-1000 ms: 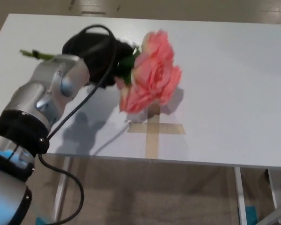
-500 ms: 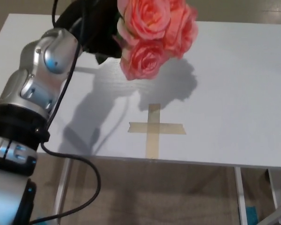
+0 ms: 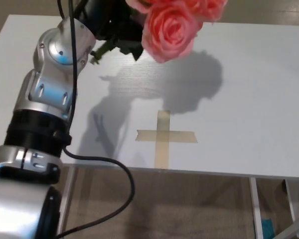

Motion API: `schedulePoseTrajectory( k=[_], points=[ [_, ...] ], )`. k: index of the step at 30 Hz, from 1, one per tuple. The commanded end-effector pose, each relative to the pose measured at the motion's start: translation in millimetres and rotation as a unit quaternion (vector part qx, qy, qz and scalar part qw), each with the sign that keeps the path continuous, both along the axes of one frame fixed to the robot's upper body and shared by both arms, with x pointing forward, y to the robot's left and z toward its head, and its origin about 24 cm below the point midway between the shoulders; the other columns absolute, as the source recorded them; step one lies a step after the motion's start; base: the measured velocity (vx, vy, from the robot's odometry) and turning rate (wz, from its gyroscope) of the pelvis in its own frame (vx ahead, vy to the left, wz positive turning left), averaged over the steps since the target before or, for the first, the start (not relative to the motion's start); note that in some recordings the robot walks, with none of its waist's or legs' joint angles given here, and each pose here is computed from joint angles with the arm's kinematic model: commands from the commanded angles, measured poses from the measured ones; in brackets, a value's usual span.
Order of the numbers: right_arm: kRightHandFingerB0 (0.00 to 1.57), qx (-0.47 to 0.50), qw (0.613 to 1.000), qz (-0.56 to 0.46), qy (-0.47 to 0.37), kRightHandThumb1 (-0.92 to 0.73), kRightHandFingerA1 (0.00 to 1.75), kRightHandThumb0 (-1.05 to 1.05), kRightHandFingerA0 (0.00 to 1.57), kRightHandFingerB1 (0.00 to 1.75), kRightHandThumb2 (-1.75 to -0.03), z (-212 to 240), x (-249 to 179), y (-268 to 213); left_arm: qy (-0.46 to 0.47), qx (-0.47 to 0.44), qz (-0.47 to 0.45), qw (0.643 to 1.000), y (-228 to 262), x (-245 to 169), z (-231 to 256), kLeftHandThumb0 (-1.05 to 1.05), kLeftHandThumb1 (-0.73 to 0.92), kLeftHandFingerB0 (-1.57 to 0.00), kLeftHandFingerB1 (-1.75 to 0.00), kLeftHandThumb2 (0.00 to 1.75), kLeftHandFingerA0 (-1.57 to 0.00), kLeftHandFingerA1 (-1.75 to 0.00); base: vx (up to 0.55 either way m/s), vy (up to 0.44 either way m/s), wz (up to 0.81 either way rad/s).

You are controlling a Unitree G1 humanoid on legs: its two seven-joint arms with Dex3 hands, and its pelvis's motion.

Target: Use the left hand to pick up the rose and passes it to a human.

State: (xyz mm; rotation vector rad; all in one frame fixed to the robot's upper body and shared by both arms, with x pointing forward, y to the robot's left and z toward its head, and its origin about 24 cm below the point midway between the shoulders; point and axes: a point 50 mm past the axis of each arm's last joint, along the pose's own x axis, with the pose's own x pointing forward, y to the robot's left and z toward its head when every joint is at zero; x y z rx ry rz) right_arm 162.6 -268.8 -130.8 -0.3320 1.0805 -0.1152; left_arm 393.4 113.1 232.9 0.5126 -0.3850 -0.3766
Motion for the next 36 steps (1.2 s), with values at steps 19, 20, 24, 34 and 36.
schedulePoseTrajectory(
  k=[19, 20, 24, 34, 36],
  points=[
    [0.58, 0.004, 1.0, 0.009, 0.025, -0.63, 0.46, -0.38, 0.7, 0.42, -0.57, -6, -11, 3, 0.241, -0.2, -0.051, 0.948, -19, -7, -33, -0.19, 0.81, -0.84, -0.86, 0.63, -0.94, -1.44, 0.0, 0.0, 0.0],
    [0.58, 0.003, 1.0, 0.009, 0.025, -0.63, 0.46, -0.38, 0.7, 0.42, -0.57, -6, -11, 3, 0.242, -0.202, -0.051, 0.948, -20, -8, -33, -0.19, 0.81, -0.84, -0.86, 0.63, -0.94, -1.44, 0.0, 0.0, 0.0],
    [0.58, 0.003, 1.0, 0.009, 0.025, -0.63, 0.46, -0.38, 0.7, 0.42, -0.57, -6, -11, 3, 0.245, -0.203, -0.05, 0.947, -20, -8, -33, -0.19, 0.81, -0.84, -0.86, 0.63, -0.94, -1.44, 0.0, 0.0, 0.0],
    [0.57, 0.007, 0.999, 0.015, 0.038, -0.59, 0.48, -0.41, 0.67, 0.44, -0.6, -9, -18, 6, 0.296, -0.254, -0.076, 0.918, -51, -28, -70, -0.16, 0.82, -0.81, -0.9, 0.64, -0.94, -1.42, 0.0, 0.0, 0.0],
    [0.59, 0.009, 0.999, 0.015, 0.037, -0.63, 0.46, -0.38, 0.67, 0.44, -0.59, -9, -18, 6, 0.301, -0.253, -0.076, 0.916, -55, -31, -75, -0.16, 0.81, -0.8, -0.9, 0.65, -0.96, -1.44, 0.0, 0.0, 0.0]
  ],
)
